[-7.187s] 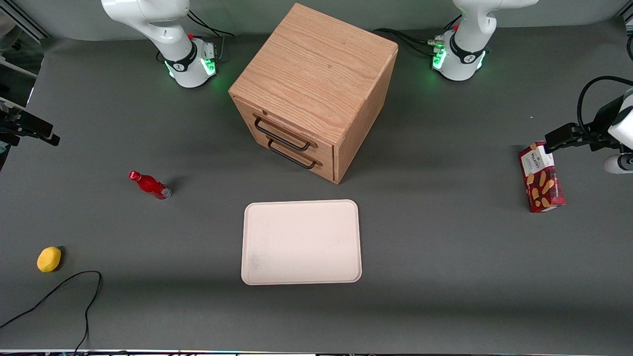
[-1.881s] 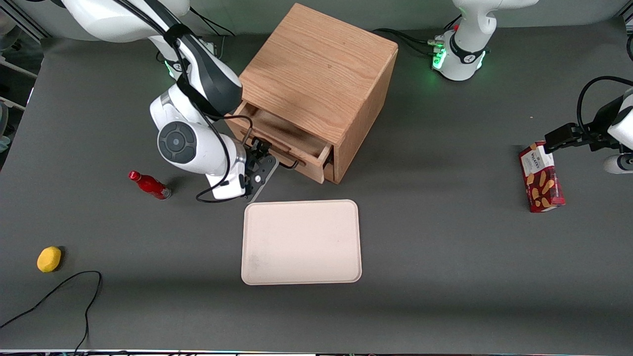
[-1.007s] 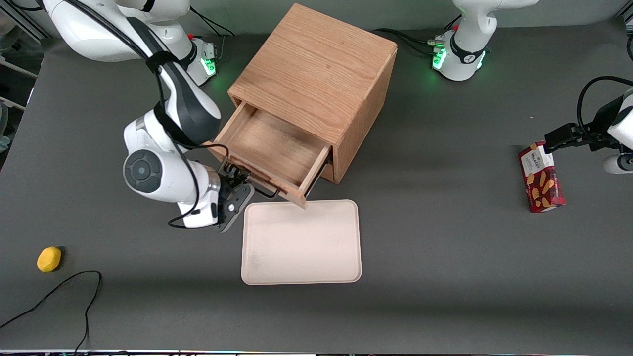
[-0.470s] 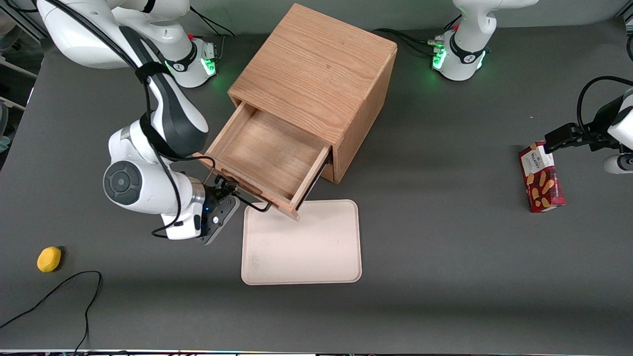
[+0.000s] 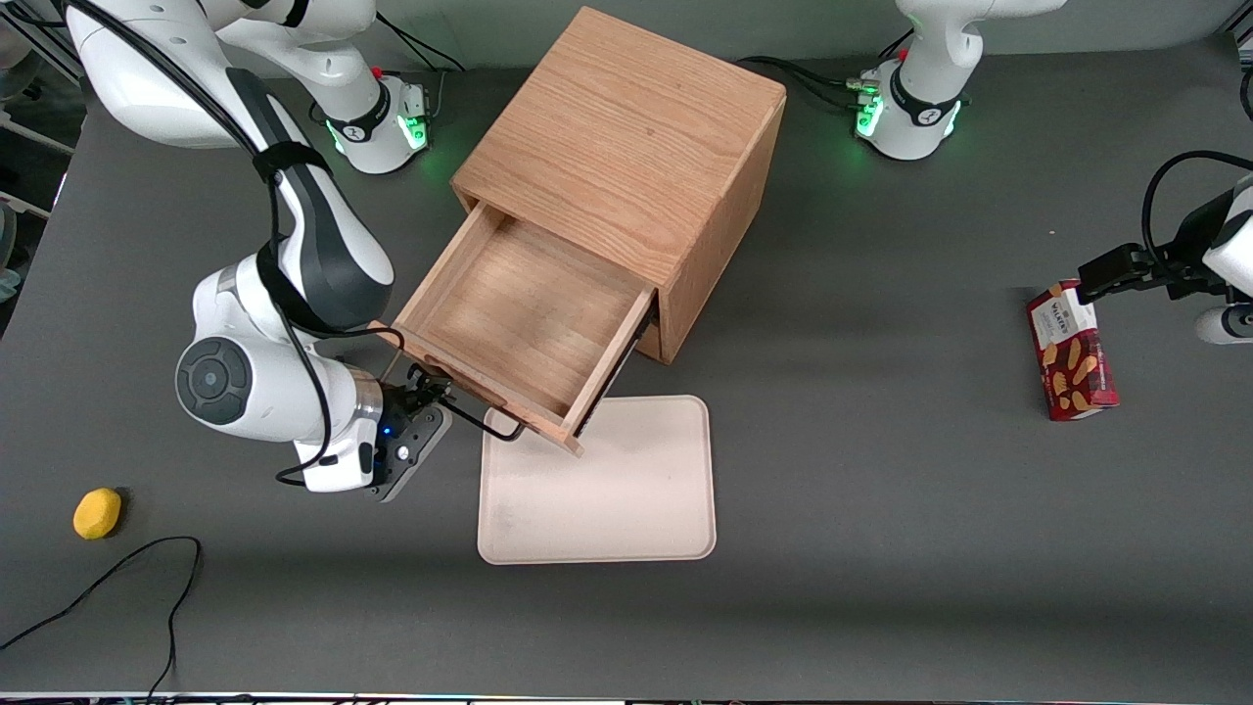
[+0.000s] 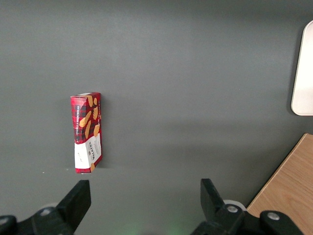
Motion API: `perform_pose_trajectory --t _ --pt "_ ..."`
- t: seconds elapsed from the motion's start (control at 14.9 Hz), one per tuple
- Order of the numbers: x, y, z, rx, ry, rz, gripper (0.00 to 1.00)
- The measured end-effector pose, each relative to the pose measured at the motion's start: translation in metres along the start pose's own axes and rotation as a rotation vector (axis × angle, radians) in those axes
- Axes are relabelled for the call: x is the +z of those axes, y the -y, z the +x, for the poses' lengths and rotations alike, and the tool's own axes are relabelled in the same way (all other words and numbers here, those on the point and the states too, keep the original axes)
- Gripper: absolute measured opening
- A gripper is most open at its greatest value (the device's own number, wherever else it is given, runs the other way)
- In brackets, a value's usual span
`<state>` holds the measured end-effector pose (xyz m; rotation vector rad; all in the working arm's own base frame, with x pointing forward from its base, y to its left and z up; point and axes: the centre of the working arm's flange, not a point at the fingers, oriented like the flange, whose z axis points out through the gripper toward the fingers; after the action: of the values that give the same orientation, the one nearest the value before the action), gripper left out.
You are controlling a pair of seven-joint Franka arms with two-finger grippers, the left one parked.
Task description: Open upper drawer
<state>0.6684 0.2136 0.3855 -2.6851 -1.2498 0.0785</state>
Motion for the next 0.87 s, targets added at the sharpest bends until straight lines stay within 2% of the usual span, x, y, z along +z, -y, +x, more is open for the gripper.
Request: perform_pose_trajectory --t 0.47,0.81,0.87 --pt "-0.009 0.004 0.004 -0.01 -0.01 -0.007 1.0" --pt "-0.069 0.016 0.005 -0.024 -0.04 -0.037 1.0" --pt "-0.082 0.017 -0.001 -0.018 -0.032 -0.041 1.0"
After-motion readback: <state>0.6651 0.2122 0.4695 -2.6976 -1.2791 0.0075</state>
